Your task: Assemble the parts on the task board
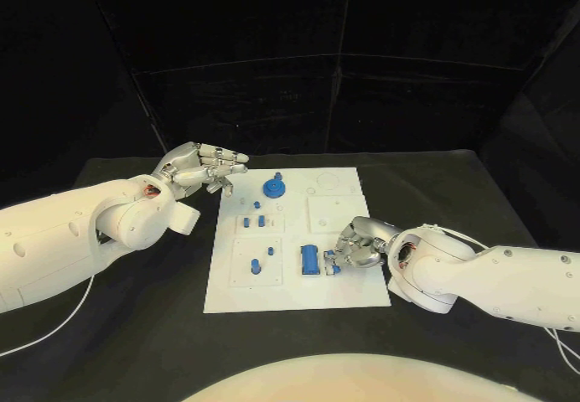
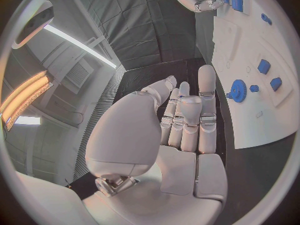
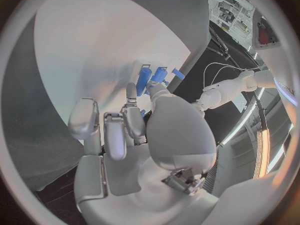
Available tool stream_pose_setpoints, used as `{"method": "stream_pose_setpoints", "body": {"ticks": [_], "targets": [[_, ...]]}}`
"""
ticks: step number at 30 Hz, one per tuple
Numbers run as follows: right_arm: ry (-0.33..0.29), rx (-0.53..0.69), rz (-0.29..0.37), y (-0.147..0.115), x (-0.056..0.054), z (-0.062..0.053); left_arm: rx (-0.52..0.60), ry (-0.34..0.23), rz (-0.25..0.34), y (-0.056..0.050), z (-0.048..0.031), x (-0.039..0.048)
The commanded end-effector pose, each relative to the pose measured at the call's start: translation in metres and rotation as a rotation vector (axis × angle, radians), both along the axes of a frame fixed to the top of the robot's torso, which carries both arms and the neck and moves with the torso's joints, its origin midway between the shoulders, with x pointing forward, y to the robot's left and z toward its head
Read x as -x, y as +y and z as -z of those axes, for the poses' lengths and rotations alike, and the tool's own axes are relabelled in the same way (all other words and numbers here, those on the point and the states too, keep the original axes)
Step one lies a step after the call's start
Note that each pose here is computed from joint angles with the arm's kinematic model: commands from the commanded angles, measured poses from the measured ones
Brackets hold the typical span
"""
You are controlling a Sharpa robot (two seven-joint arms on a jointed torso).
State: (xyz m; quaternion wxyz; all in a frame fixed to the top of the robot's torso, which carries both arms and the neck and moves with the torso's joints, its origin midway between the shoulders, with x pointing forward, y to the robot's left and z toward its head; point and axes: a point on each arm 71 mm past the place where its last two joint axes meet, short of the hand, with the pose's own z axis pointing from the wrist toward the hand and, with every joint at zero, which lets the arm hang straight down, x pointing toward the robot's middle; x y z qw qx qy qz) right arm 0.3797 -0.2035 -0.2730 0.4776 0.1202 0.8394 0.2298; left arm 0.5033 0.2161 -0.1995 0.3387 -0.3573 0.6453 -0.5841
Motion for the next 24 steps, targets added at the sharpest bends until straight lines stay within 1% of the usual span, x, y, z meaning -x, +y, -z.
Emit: {"method": "stream_pose_setpoints", "body": {"ticks": [1, 24], "targets": [[0.028, 0.020, 0.014, 0.0002, 0.0000, 0.0018, 0.010, 0.000, 0.010, -0.0012, -0.0013, 0.0003], [0.018, 0.013, 0.019, 0.0052, -0.0026, 0.0025, 0.009, 0.002, 0.012, -0.0019, -0.0010, 0.0000]]}}
